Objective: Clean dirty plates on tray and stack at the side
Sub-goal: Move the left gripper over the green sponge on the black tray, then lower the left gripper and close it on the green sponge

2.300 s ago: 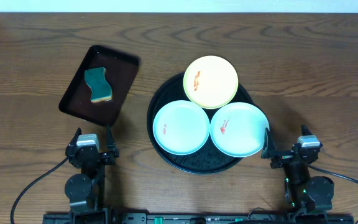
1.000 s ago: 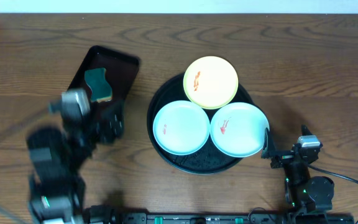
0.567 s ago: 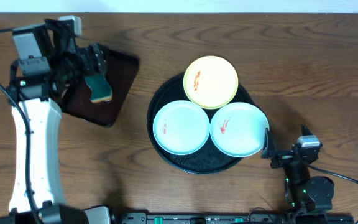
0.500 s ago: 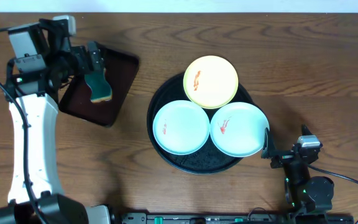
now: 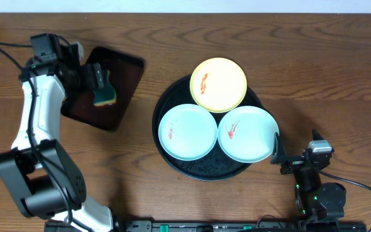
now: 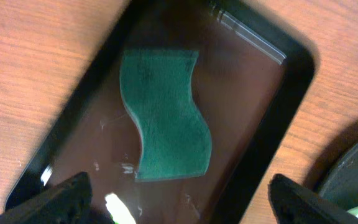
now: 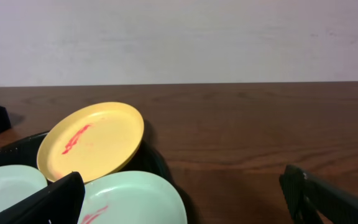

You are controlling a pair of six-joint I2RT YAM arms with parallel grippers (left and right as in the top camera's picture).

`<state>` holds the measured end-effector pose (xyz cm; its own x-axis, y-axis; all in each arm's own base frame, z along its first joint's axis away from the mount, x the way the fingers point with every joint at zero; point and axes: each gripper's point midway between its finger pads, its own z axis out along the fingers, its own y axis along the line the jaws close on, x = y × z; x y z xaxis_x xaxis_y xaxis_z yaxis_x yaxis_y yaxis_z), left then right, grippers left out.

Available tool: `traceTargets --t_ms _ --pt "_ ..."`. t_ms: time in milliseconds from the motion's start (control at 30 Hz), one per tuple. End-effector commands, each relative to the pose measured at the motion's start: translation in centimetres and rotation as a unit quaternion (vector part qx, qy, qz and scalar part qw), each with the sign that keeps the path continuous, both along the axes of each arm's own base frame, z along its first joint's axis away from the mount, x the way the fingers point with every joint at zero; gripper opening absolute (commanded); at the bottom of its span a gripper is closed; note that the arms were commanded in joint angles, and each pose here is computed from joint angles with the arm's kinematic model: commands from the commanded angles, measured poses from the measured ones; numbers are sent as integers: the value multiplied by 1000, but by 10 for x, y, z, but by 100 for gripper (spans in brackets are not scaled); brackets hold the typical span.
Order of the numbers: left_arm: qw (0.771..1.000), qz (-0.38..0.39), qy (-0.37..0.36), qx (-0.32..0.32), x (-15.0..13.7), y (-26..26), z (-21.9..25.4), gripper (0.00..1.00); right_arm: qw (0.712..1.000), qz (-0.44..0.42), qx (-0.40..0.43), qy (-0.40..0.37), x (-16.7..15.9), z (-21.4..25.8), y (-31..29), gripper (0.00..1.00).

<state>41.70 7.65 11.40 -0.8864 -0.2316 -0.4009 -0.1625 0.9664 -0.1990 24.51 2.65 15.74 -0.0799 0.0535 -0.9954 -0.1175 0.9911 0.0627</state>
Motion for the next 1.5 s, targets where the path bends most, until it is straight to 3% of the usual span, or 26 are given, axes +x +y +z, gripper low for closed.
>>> traceTargets --t_ms 0,133,233,533,867,1100,1267,1467 --pt "999 -36 25 -28 -11 -13 -4 75 1000 -5 -4 -1 0 0 -3 99" --pt "986 -120 24 -114 -26 -52 4 75 1000 -5 -4 -1 0 0 -3 99" --pt "983 -126 53 -126 -41 -57 0 67 1000 -5 -4 -1 0 0 -3 99" --pt "978 -136 130 -87 -81 -49 -41 67 1000 -5 -4 -1 0 0 -3 99" --pt "968 -198 130 -77 -85 -78 -58 67 1000 -5 -4 -1 0 0 -3 99" --pt "965 -204 163 30 -92 -61 -81 67 1000 -5 -4 -1 0 0 -3 99" --pt "966 -203 160 31 -90 -61 -81 66 1000 -5 -4 -1 0 0 -3 99" --pt "967 -189 170 21 -94 -63 -82 57 1000 -5 -4 -1 0 0 -3 99"
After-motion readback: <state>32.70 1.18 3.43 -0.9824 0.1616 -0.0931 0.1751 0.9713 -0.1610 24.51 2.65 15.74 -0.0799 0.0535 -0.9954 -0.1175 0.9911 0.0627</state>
